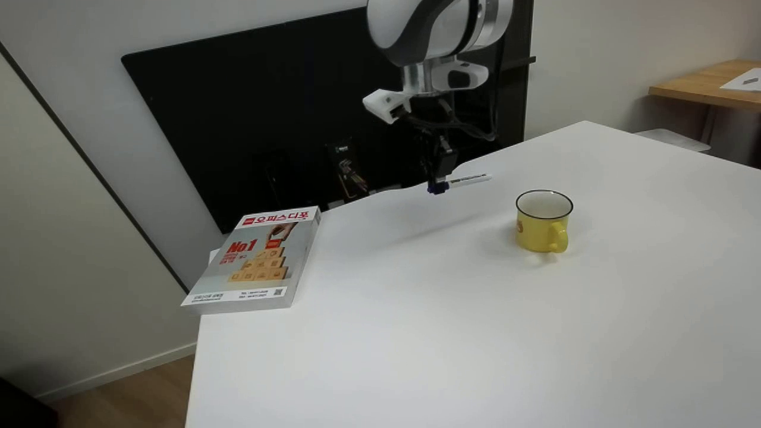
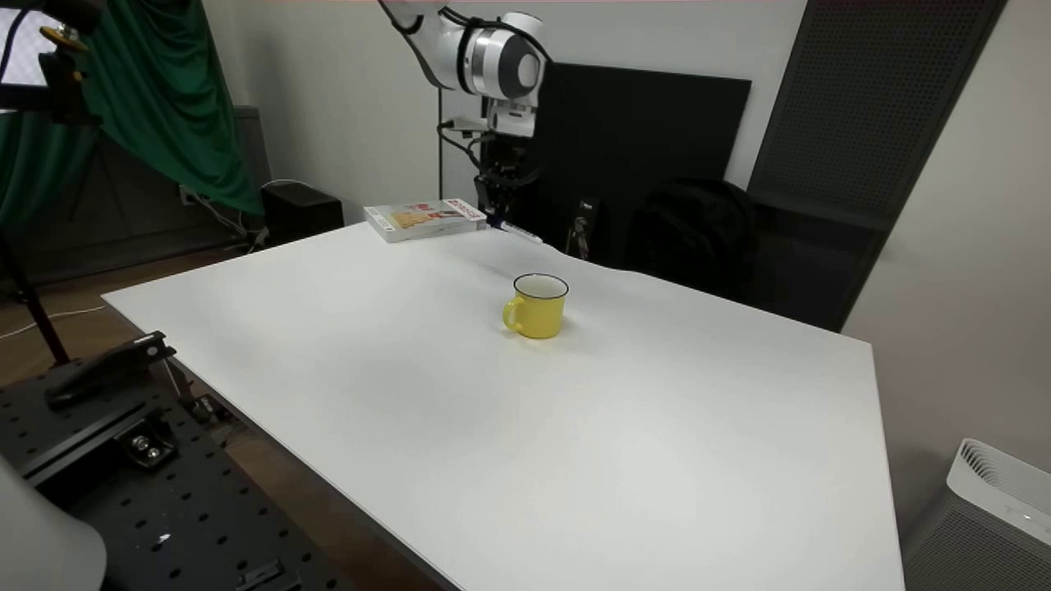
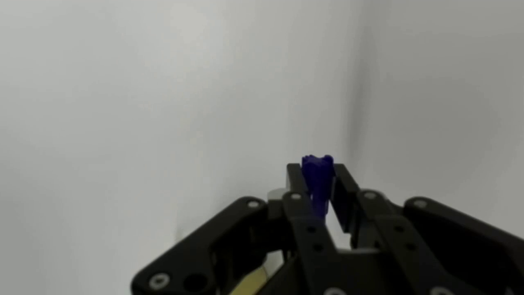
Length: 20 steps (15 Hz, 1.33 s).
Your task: Put the marker in the yellow mug
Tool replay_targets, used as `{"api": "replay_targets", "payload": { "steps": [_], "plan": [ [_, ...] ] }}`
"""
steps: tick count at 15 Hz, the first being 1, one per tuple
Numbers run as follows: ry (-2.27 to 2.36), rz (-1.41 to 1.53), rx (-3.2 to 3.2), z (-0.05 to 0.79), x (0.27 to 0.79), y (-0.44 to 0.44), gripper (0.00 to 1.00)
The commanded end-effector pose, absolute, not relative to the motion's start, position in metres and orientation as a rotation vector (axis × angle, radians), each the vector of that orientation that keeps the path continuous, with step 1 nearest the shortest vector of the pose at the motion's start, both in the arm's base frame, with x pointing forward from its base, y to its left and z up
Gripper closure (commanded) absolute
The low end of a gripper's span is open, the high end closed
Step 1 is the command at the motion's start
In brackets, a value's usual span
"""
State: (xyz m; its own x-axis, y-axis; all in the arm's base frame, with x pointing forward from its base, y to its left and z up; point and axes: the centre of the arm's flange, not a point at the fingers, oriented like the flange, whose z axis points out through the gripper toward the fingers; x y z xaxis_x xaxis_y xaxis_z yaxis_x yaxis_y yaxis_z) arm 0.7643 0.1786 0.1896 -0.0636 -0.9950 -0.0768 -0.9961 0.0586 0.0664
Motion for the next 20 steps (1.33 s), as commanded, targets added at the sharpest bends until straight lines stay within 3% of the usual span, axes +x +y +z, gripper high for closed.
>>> {"api": "replay_targets", "payload": {
  "steps": [1,13,20],
  "plan": [
    [2.344,0.264,-2.020,0.201,0.776,0.137,0.95],
    [2.388,0.452,-1.851,0.234,0.732,0.082,0.95],
    [2.377,0.586,-1.680,0.206,0.712,0.045,0.95]
  ]
}}
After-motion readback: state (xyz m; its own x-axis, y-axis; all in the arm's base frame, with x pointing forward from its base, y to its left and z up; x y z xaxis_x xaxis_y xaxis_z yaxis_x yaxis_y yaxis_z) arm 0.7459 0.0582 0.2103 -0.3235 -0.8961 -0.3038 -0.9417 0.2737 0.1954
